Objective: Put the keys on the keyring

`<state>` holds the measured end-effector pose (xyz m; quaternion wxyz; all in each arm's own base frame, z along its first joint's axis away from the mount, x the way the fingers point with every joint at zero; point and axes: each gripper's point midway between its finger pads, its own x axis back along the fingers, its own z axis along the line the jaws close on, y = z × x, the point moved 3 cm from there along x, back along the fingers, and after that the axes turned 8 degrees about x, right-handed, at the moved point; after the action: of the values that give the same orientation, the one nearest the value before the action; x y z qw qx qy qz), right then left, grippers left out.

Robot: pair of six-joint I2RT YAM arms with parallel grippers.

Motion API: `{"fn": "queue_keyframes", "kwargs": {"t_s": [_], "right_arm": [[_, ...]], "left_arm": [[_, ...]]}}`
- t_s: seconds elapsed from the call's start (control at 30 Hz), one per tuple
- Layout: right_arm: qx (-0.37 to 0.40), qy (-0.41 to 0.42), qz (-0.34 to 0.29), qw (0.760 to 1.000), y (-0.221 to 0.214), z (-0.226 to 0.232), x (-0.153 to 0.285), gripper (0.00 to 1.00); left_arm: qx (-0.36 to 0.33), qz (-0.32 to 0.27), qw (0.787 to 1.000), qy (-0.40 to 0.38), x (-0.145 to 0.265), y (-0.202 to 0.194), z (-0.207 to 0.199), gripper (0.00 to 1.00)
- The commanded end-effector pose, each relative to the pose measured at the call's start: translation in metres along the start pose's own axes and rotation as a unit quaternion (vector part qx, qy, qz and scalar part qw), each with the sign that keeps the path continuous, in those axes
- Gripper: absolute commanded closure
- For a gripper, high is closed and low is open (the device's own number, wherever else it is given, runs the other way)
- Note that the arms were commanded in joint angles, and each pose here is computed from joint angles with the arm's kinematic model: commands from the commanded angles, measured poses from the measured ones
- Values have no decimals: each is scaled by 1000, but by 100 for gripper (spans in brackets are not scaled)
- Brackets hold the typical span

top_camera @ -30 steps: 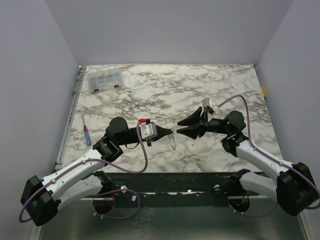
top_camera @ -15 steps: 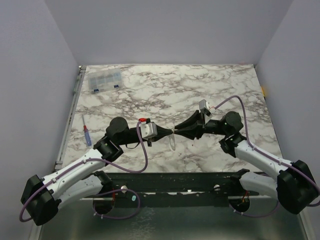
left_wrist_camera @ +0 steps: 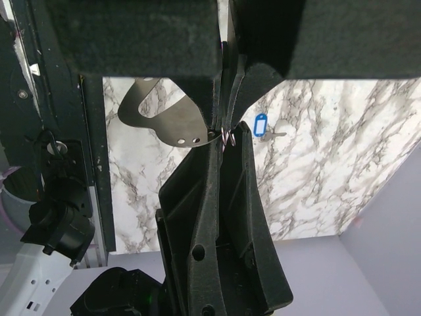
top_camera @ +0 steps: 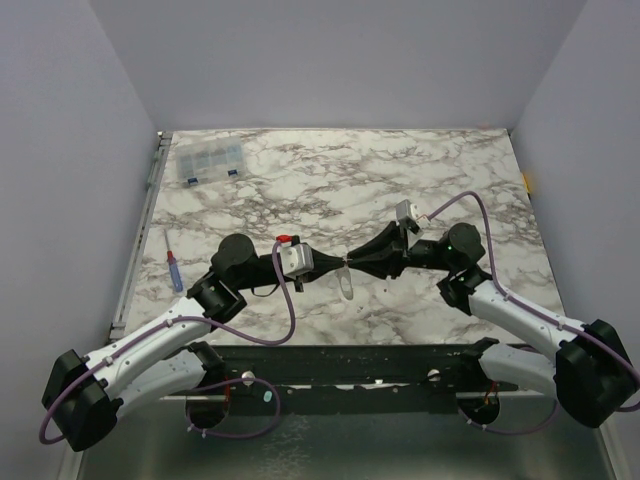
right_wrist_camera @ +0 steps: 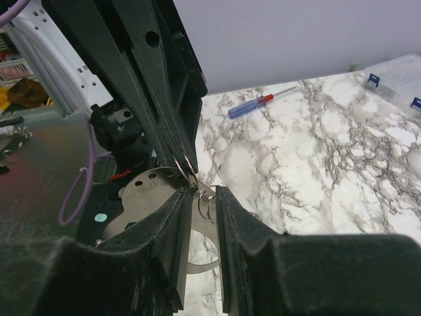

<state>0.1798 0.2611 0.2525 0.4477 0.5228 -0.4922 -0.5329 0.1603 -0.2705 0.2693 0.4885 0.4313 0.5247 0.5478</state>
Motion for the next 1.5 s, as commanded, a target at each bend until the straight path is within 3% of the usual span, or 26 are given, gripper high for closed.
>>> {"fn": "queue_keyframes", "kwargs": {"t_s": [0.0, 0.8, 1.27, 1.47], "right_arm": [[23, 11, -13, 1000, 16, 3, -8, 69], [36, 2, -25, 999, 25, 5, -11, 79], [51, -17, -20, 998, 31, 2, -8, 66], [56, -20, -20, 998, 33, 4, -6, 65]], "left_arm": [[-2, -10, 1000, -13, -2, 1, -3, 100], [2, -6, 1000, -14, -3, -2, -3, 100], [2, -9, 1000, -14, -2, 0, -4, 100], [1, -10, 1000, -14, -2, 0, -4, 100]]}}
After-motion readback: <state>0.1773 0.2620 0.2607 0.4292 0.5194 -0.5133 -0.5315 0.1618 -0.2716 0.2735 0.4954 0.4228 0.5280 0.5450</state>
